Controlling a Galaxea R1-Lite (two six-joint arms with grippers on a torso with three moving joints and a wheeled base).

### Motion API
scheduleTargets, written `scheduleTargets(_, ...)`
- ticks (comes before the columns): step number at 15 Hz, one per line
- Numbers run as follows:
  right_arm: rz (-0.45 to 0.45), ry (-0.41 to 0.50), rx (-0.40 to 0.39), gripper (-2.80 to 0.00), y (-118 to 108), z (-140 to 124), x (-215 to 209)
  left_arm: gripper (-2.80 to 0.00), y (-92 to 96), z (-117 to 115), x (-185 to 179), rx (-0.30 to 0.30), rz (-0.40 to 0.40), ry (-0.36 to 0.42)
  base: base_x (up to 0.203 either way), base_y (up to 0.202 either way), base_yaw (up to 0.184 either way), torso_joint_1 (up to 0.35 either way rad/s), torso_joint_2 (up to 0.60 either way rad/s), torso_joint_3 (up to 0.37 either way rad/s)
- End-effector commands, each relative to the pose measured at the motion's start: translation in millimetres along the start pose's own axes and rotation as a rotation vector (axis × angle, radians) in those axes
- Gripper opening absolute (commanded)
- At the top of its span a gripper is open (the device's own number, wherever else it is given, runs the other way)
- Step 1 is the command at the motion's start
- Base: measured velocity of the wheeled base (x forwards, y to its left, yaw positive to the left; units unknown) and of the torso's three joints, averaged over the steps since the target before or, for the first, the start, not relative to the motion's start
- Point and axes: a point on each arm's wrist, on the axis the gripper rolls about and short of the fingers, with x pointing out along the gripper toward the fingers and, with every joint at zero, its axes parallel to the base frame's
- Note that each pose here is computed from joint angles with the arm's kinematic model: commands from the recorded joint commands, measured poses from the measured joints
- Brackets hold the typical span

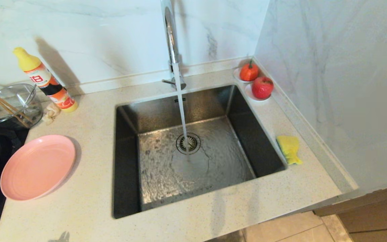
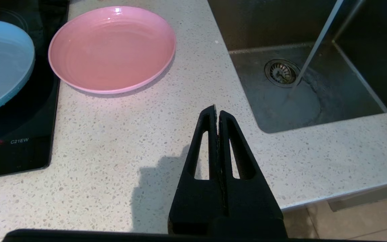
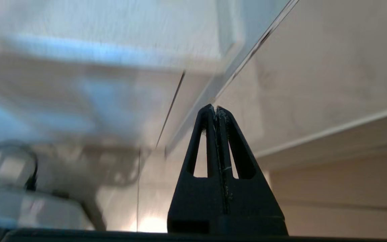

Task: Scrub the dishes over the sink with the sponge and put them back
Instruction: Turn off the faucet

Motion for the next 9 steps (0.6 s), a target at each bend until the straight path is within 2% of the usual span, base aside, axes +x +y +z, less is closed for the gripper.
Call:
scheduleTargets(1,-0.027,-0.097,-0.003,-2.80,0.6,-1.7,-4.6,-2.80,0.2,-11.3,1.9,0.000,0.002,0.038,0.000,0.000,0.000,0.000,0.00,0.000)
scheduleTargets(9,-0.027,-0.097,-0.005,-2.80,0.6,-1.7,-4.6,-2.80,0.2,-11.3,1.9,0.000,0.002,0.038,0.000,0.000,0.000,0.000,0.00,0.000)
